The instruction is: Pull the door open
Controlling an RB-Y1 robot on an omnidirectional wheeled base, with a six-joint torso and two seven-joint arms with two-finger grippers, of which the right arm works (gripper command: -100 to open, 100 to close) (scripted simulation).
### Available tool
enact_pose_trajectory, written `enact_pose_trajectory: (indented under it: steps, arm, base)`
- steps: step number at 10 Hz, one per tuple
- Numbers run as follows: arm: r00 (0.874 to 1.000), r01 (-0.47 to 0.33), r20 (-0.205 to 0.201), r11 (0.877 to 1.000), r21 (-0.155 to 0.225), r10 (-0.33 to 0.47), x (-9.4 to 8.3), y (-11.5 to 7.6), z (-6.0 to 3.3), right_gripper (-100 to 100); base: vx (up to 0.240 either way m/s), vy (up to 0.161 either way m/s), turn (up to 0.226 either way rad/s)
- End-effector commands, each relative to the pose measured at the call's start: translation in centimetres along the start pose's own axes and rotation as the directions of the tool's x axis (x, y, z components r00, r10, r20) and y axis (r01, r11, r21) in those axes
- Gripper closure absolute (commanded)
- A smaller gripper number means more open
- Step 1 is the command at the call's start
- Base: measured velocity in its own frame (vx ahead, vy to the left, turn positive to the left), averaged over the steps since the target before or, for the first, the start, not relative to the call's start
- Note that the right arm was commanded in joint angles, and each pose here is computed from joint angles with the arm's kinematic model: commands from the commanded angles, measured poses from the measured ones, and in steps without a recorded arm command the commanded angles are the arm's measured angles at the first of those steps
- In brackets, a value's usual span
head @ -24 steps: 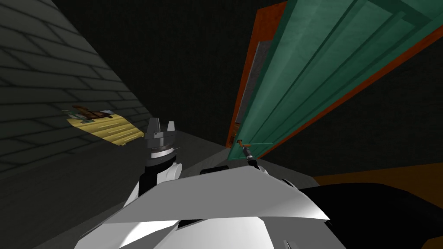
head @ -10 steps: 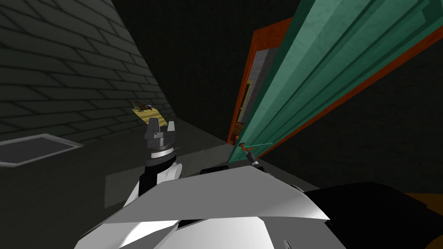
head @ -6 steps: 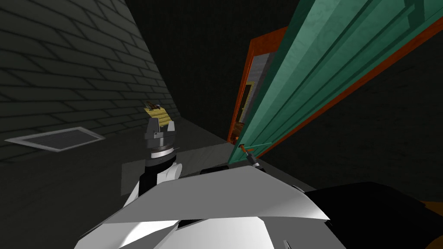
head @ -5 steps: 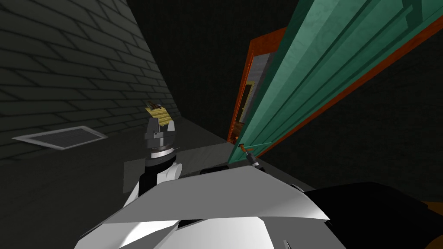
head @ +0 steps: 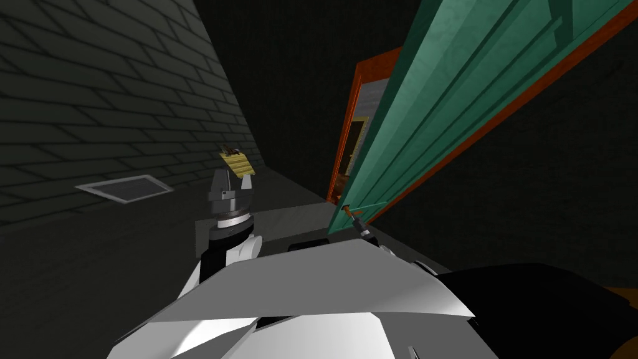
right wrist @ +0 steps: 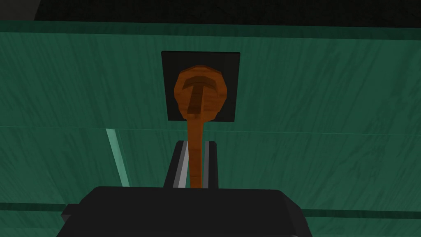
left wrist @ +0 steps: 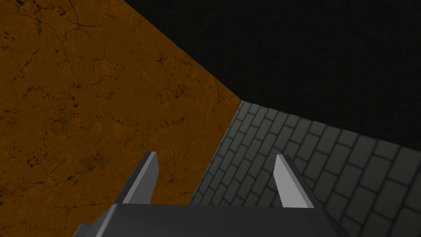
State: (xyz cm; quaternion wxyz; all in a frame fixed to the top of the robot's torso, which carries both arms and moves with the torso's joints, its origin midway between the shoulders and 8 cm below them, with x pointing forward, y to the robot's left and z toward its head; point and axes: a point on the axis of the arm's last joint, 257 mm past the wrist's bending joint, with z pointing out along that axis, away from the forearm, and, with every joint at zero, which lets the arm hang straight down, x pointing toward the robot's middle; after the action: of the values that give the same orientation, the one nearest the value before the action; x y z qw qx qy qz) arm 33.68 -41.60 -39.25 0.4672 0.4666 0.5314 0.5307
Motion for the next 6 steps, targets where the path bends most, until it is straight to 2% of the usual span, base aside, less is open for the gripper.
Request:
enact_pose_trajectory:
  steps: [1, 2, 3, 6]
  arm:
    - [1.000, -0.006, -0.019, 1.000, 0.002, 0.006, 1.2, -0.3, 1.00, 100]
    - [1.000, -0.006, -0.019, 1.000, 0.002, 0.006, 1.2, -0.3, 1.00, 100]
    - [1.000, -0.005, -0.030, 1.000, 0.001, 0.005, 1.7, -0.2, 2.09, 100]
    - [0.999, -0.003, -0.045, 1.000, 0.000, 0.003, 2.4, -0.1, 3.45, 100]
  base:
    - [-0.208, -0.098, 0.085]
    - [-0.133, -0.062, 0.037]
    - [-0.207, -0.081, 0.076]
    - [-0.203, -0.099, 0.073]
